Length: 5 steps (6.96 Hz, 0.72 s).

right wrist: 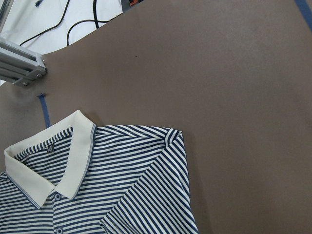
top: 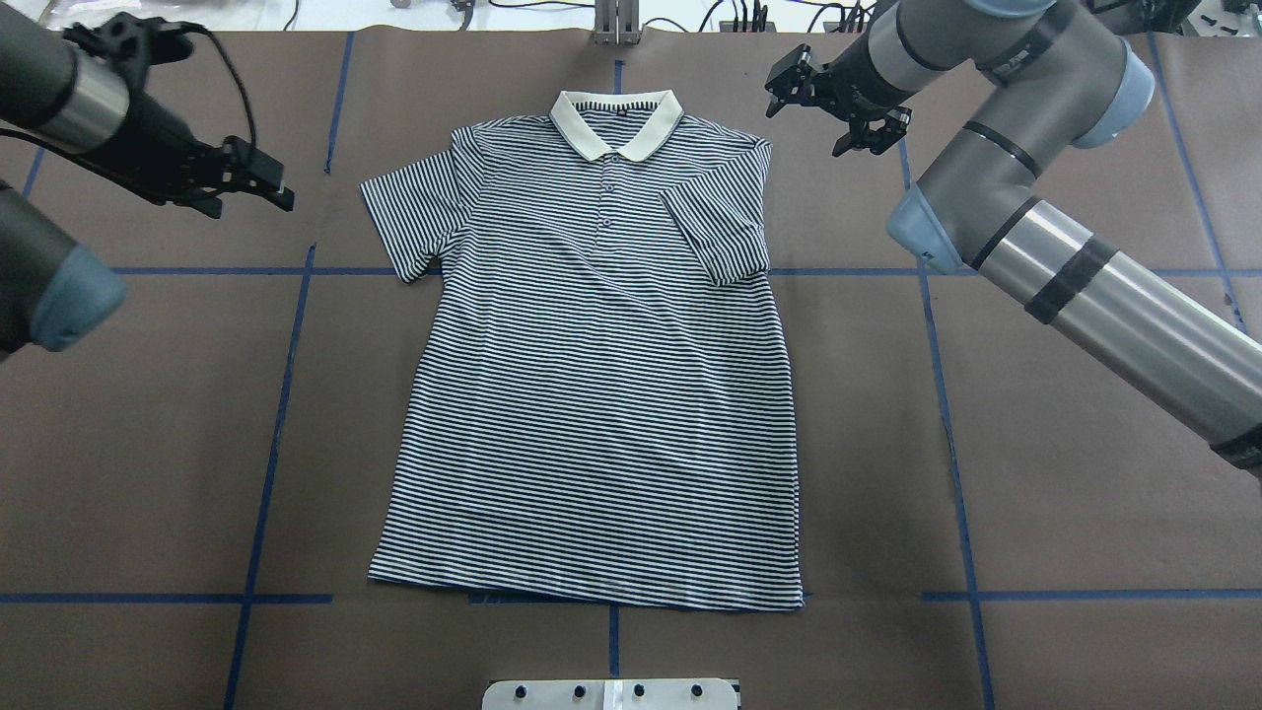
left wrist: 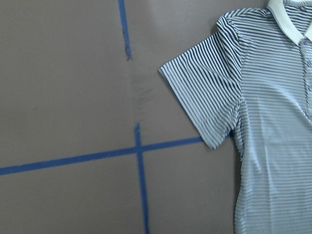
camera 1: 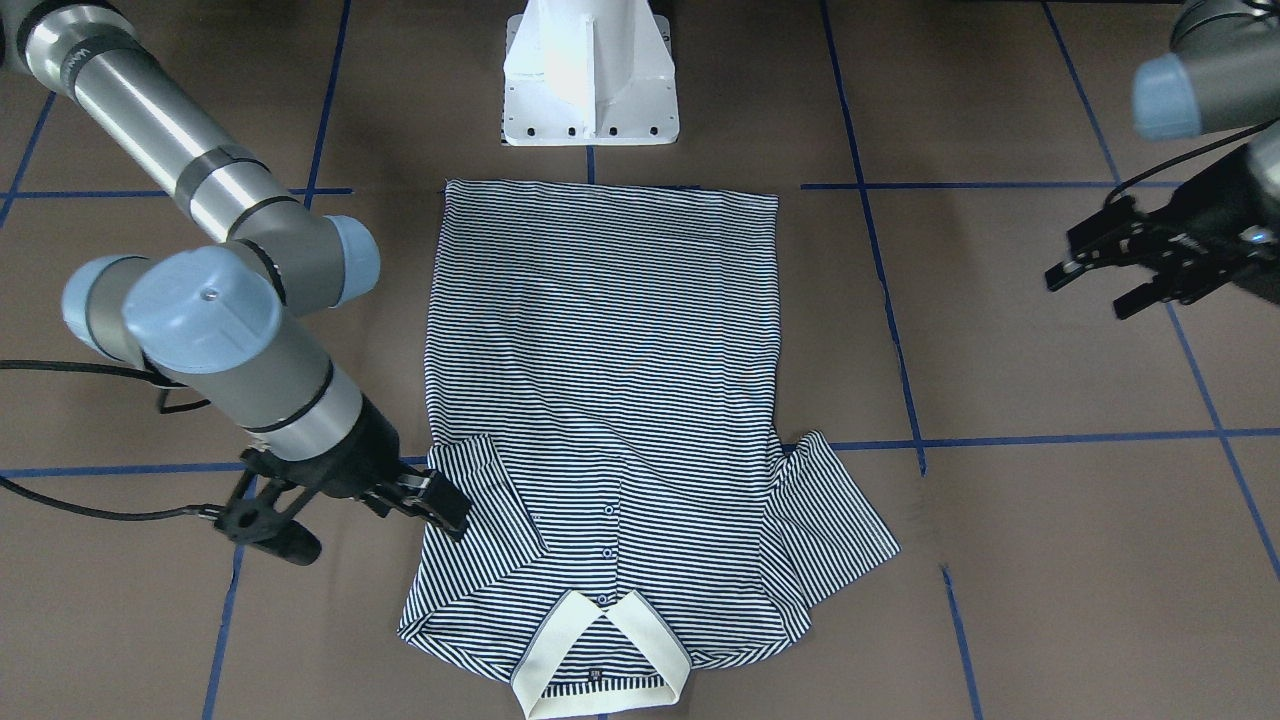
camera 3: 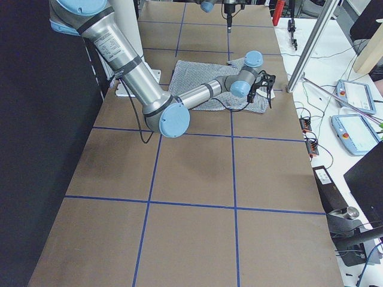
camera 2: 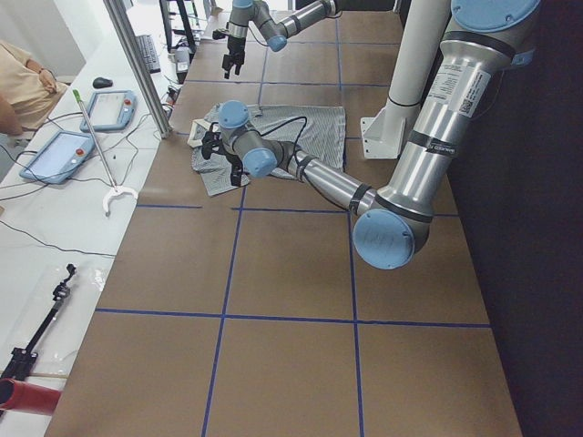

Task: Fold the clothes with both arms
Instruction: 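Lift the right gripper away while the left arm swings in toward the shirt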

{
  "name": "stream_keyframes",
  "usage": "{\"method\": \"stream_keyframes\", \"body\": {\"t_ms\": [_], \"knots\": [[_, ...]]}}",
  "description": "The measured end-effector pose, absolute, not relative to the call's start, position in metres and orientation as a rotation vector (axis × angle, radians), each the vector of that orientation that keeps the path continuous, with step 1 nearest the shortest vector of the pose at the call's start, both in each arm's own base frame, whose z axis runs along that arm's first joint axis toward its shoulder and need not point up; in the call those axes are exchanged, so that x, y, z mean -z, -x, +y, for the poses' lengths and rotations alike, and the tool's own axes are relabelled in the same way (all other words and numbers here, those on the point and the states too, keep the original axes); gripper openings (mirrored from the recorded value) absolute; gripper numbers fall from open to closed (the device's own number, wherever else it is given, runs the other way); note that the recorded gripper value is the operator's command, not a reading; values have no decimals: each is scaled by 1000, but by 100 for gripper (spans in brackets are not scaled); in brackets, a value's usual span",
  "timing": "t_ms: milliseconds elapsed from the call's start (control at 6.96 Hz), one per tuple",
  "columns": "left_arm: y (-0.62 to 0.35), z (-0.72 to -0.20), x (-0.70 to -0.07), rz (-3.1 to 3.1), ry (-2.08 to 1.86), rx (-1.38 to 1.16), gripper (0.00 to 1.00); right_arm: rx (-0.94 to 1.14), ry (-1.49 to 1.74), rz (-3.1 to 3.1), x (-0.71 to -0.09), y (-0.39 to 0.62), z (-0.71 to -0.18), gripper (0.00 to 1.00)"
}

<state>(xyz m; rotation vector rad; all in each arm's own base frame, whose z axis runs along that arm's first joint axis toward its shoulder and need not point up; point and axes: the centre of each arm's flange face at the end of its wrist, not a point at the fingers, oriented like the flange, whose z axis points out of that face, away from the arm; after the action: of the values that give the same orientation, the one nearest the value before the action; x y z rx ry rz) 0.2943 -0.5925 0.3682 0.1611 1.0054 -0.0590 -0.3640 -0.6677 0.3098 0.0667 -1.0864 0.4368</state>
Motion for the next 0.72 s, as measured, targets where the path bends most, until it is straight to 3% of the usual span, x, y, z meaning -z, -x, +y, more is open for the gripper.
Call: {"method": "stream_keyframes", "body": {"t_ms": [287,431,718], "knots": [[-355,-643,-387,938,-242,117,84,-418,-81,-1089,-320,348,-662,100],[-377,-662,-396,918,-283,128,74,-413,-89,-1094,-322,342,-655,100],[-410,-680,-402,854,-350,152,67,-407,-97,-1100,-327,335,-642,100]]}}
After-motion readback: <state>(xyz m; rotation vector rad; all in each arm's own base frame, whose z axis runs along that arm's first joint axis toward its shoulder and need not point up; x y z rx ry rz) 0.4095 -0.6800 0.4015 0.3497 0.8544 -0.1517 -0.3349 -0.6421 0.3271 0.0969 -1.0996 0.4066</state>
